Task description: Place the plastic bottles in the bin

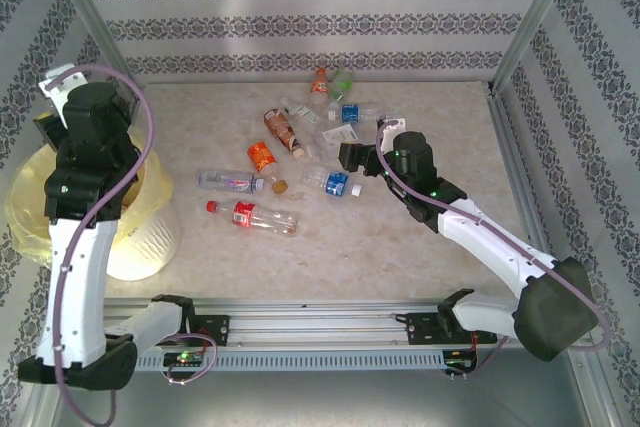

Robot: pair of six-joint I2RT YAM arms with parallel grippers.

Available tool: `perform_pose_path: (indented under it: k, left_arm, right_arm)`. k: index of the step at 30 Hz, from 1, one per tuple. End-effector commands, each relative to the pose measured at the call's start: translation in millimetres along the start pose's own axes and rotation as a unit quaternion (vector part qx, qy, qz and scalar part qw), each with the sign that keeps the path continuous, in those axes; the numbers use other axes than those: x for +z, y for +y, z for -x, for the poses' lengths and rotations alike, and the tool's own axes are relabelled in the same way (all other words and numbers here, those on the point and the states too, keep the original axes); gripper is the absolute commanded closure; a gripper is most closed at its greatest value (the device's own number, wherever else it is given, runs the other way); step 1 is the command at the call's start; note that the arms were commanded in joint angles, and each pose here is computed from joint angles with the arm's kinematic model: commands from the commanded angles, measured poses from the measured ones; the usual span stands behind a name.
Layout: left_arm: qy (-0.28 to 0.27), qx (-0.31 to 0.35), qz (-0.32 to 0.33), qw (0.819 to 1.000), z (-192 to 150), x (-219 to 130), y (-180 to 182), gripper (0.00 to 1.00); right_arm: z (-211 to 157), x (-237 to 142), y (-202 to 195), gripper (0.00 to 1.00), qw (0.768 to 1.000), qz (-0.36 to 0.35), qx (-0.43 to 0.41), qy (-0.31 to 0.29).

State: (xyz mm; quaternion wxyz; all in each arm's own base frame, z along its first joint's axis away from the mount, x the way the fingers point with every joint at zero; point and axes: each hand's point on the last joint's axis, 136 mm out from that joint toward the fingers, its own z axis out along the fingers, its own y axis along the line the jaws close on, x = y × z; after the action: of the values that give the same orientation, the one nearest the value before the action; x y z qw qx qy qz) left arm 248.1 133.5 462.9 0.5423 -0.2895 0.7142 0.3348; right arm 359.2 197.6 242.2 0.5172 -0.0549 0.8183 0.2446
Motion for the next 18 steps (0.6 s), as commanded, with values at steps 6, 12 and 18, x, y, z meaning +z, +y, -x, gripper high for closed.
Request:
perform_pose_path:
  k: [6,12,18]
  left_arm:
    - [0.079,-0.066,0.055,0.993,-70,49,31,0.52]
    - [0.085,-0.116,0.061,0.988,-109,77,28,0.51]
    - [0.123,-0.136,0.059,0.981,-140,86,18,0.42]
  right_arm:
    - [7,-8,-1,0.02,1.000,0.002,0.013,-0.017]
    - [5,-11,-4,0.02,1.000,-0.003,0.012,-0.018]
    - [1,-13,-8,0.02,1.000,-0.010,0.017,-0.017]
